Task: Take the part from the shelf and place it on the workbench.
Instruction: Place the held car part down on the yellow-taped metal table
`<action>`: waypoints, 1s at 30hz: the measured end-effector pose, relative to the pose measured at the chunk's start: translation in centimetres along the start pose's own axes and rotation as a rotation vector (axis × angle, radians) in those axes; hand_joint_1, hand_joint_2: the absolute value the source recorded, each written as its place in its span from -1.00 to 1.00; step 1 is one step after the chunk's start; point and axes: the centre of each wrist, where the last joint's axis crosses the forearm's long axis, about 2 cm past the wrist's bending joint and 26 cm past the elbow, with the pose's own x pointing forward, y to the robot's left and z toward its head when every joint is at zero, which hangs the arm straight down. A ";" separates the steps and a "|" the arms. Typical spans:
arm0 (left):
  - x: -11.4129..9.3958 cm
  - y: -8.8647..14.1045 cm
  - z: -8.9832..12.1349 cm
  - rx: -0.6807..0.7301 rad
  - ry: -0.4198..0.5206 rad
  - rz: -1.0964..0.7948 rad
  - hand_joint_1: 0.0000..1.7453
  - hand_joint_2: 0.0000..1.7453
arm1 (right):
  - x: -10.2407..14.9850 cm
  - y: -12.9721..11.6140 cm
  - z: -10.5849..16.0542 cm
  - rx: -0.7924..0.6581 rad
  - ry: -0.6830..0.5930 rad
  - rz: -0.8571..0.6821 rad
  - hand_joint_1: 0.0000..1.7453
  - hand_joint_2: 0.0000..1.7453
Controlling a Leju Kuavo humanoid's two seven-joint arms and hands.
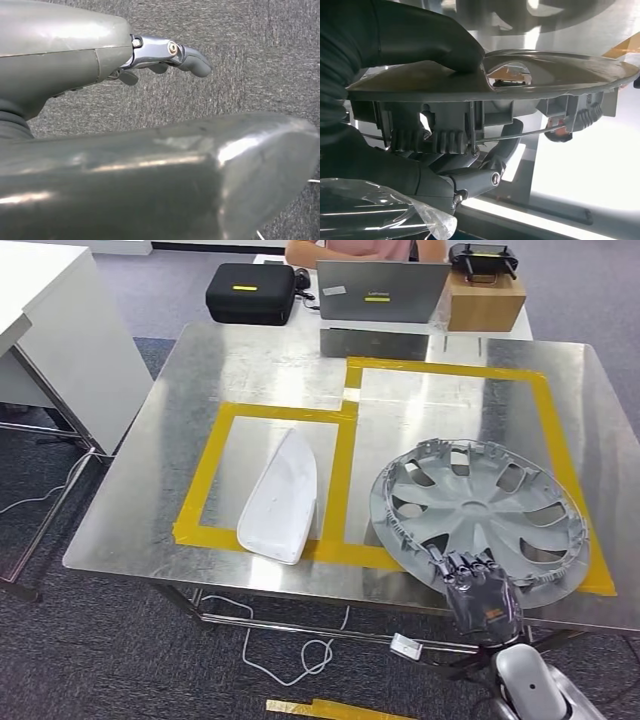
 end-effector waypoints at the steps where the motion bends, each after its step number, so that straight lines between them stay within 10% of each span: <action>1: 0.0 0.0 0.0 -0.004 -0.002 -0.005 -1.00 0.00 | 0.0 0.0 0.1 0.002 -0.001 -0.001 0.00 0.00; 3: 0.0 0.0 0.0 -0.015 -0.007 -0.020 -1.00 1.00 | 0.1 0.0 0.2 0.003 -0.004 -0.003 -1.00 -1.00; 7: 0.0 0.2 -0.1 -0.029 -0.015 -0.040 -1.00 1.00 | 0.2 0.1 0.2 0.005 -0.011 -0.005 -1.00 -1.00; 11: -0.1 0.2 -0.1 -0.027 -0.009 -0.028 -1.00 -1.00 | 0.3 0.1 0.3 0.006 -0.016 -0.006 -1.00 -1.00; 30: -0.4 0.5 -0.1 0.006 -0.019 -0.036 -1.00 -1.00 | 0.3 0.1 0.3 -0.004 -0.017 -0.010 -1.00 -1.00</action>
